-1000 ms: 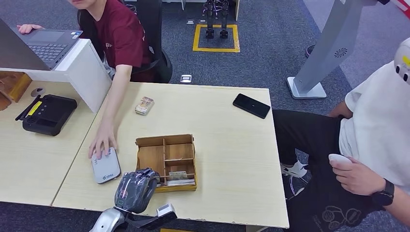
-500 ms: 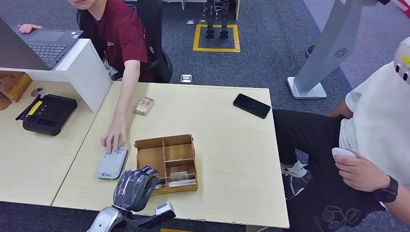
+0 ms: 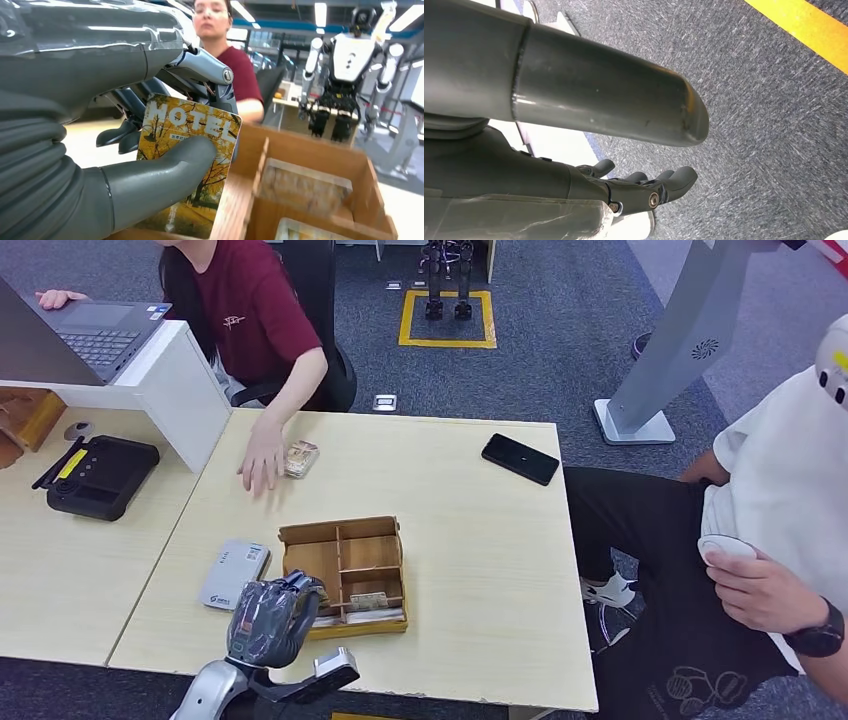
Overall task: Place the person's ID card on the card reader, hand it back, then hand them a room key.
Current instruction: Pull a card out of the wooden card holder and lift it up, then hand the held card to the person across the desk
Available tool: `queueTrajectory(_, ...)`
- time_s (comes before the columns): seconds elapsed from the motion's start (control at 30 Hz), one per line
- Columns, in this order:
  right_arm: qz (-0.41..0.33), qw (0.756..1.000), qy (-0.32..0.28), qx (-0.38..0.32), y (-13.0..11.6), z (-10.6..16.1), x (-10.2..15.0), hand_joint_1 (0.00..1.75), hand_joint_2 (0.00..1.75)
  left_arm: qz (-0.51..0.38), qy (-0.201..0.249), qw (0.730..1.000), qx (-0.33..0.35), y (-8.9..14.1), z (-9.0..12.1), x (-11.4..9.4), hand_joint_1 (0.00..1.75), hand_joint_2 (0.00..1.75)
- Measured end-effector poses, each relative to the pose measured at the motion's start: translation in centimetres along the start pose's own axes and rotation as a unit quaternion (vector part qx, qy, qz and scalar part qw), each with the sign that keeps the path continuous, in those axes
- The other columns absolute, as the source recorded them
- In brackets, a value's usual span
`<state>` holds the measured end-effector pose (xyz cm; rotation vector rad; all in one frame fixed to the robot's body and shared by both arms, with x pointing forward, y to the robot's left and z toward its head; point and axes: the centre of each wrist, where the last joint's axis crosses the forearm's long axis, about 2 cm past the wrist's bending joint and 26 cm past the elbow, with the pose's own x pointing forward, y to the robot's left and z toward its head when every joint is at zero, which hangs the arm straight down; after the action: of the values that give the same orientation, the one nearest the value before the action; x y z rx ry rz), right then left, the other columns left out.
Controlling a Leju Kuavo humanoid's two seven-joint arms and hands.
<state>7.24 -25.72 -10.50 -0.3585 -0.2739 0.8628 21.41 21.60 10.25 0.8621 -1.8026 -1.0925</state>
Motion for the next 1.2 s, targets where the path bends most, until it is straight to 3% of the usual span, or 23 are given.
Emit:
queueTrajectory(0.27, 0.003, 1.000, 0.000, 0.000, 0.1, 0.0, -0.1, 0.00, 0.00, -0.020, 0.016, 0.997, 0.076, 2.5, -2.0, -1.0, 1.75, 1.75)
queueTrajectory(0.7, 0.017, 1.000, 0.000, 0.003, 0.0, 0.0, 0.0, 0.00, 0.00, -0.065, 0.071, 0.978, 0.183, 6.7, -8.0, -3.8, 1.75, 1.75)
queueTrajectory(1.0, 0.027, 1.000, -0.005, 0.005, -0.2, -0.1, 0.3, 0.00, 0.00, -0.096, 0.122, 0.967, 0.203, 7.8, -11.7, -6.9, 1.75, 1.75)
queueTrajectory(1.2, 0.031, 0.999, -0.009, 0.004, -0.3, -0.1, 0.4, 0.00, 0.00, -0.106, 0.146, 0.964, 0.197, 7.9, -13.0, -8.5, 1.75, 1.75)
